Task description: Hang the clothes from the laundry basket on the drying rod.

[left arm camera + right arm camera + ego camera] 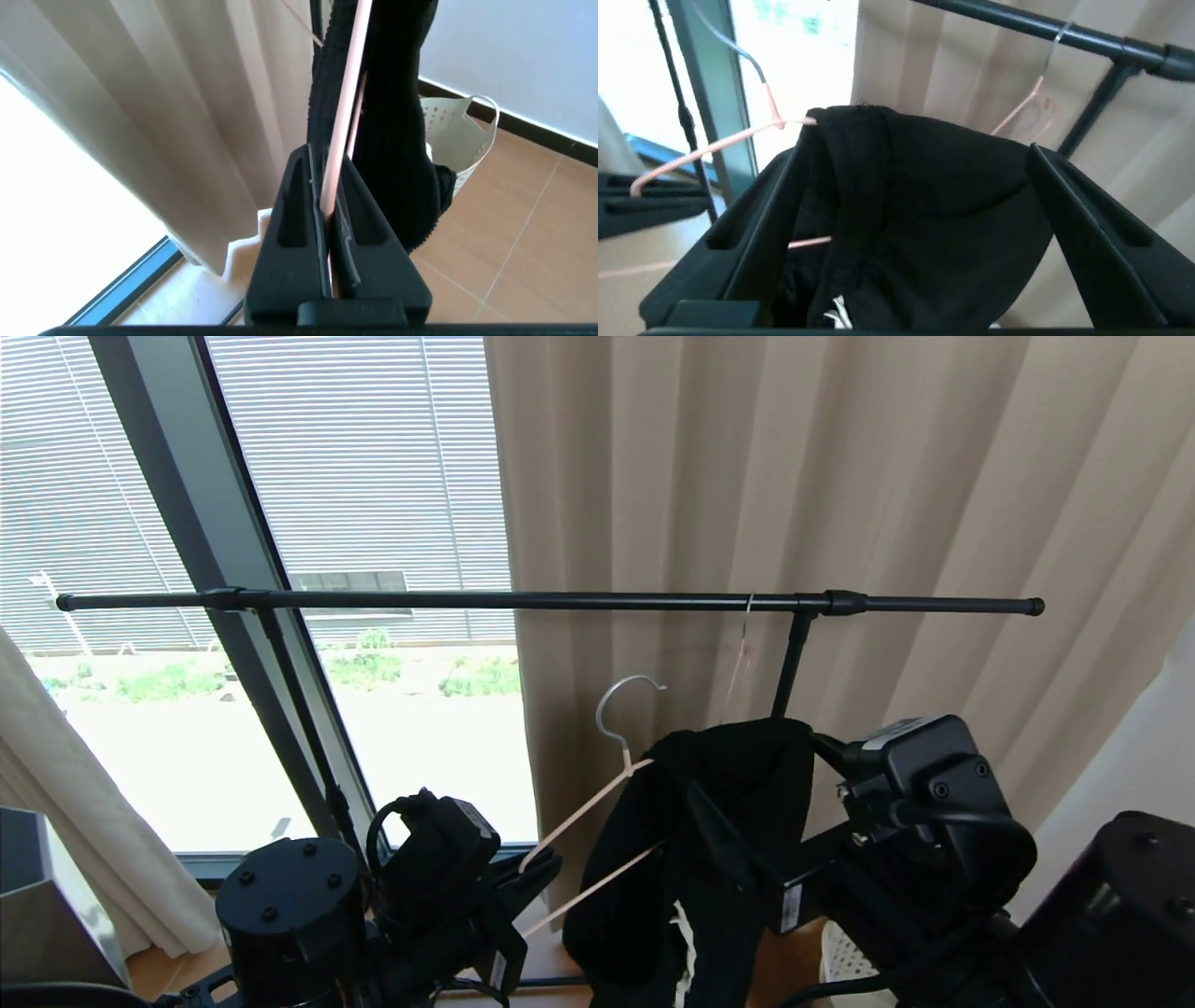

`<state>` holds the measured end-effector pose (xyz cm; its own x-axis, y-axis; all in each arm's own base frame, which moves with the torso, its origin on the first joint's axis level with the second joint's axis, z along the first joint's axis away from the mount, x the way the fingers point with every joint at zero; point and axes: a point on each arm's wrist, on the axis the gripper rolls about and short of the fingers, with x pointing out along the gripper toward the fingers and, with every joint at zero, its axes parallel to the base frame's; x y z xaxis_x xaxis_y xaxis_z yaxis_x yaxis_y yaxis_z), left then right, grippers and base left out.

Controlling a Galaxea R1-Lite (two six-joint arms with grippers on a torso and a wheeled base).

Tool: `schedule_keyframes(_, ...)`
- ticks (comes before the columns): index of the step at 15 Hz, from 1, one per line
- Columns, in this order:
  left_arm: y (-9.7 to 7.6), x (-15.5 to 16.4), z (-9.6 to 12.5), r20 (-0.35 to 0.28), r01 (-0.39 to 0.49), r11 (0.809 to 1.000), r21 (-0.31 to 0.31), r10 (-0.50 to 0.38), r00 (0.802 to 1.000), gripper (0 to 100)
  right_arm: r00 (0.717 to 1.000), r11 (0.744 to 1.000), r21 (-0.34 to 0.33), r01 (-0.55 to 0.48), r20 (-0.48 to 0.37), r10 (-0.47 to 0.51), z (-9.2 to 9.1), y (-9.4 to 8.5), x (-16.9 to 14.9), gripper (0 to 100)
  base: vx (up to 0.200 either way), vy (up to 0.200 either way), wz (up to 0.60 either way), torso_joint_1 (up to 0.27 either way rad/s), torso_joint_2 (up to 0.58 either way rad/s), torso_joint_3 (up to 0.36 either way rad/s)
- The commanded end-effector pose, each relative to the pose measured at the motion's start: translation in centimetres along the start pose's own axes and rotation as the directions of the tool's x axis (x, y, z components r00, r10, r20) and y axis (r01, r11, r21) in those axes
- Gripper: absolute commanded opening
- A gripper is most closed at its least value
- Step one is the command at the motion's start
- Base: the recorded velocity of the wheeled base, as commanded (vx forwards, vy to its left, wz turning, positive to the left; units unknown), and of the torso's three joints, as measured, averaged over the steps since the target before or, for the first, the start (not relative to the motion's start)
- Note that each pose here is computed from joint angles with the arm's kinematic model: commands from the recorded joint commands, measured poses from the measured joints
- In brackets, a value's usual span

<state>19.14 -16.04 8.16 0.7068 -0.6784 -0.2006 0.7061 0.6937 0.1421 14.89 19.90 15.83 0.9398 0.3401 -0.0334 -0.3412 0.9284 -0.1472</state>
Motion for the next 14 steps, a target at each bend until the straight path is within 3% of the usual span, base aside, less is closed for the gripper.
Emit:
schedule_keyframes(1,0.0,-0.3,-0.4,-0.020,0.007,1.000,0.004,-0.007,1.000,0,0.994,0.990,-0.092,-0.108,-0.028,0.106,1.1,-7.2,-2.2,100,0.000,0.000,0.00,0.000,0.00,0.000)
schedule_keyframes(2,-0.1,-0.5,-0.6,-0.028,0.018,1.000,0.008,-0.018,0.999,0,0.979,0.977,-0.092,-0.194,-0.084,0.186,1.7,-8.8,-2.3,100,0.000,0.000,0.00,0.000,0.00,0.000)
schedule_keyframes(4,-0.2,-0.7,-0.9,-0.040,0.033,0.999,0.017,-0.032,0.999,0,0.904,0.920,-0.031,-0.390,-0.204,0.376,3.4,-11.7,-2.6,100,0.000,0.000,0.00,0.000,0.00,0.000)
schedule_keyframes(5,-0.3,-0.8,-0.9,-0.044,0.037,0.999,0.022,-0.036,0.998,0,0.847,0.876,-0.016,-0.482,-0.266,0.461,4.1,-13.0,-2.6,100,0.000,0.000,0.00,0.000,0.00,0.000)
schedule_keyframes(6,-0.4,-1.1,-1.1,-0.055,0.044,0.999,0.031,-0.042,0.998,0,0.767,0.810,-0.024,-0.586,-0.340,0.544,4.6,-14.3,-1.9,100,0.000,0.000,0.00,0.000,0.00,0.000)
schedule_keyframes(9,-0.7,-1.8,-1.5,-0.064,0.108,0.992,0.067,-0.104,0.992,0,0.588,0.675,0.012,-0.738,-0.479,0.652,4.7,-14.9,1.2,100,0.000,0.000,0.00,0.000,0.00,0.000)
schedule_keyframes(10,-0.7,-2.0,-1.6,-0.057,0.118,0.990,0.073,-0.114,0.992,0,0.543,0.627,0.024,-0.778,-0.476,0.692,4.7,-14.9,1.7,100,0.000,0.000,0.00,0.000,0.00,0.000)
schedule_keyframes(11,-0.7,-2.2,-1.6,-0.042,0.129,0.988,0.088,-0.125,0.991,0,0.488,0.564,0.028,-0.826,-0.465,0.738,4.6,-14.8,2.3,100,0.000,0.000,0.00,0.000,0.00,0.000)
schedule_keyframes(12,-0.8,-2.4,-1.7,-0.041,0.138,0.986,0.096,-0.134,0.990,0,0.459,0.528,0.020,-0.849,-0.466,0.756,4.5,-14.8,2.4,100,0.000,0.000,0.00,0.000,0.00,0.000)
schedule_keyframes(13,-1.0,-3.0,-2.1,-0.059,0.174,0.979,0.104,-0.168,0.984,0,0.388,0.433,-0.020,-0.901,-0.485,0.784,3.7,-14.5,3.1,100,0.000,0.000,0.00,0.000,0.00,0.000)
schedule_keyframes(14,-1.0,-3.1,-2.1,-0.063,0.179,0.978,0.106,-0.173,0.983,0,0.369,0.420,-0.005,-0.908,-0.486,0.792,3.5,-14.3,3.2,100,0.000,0.000,0.00,0.000,0.00,0.000)
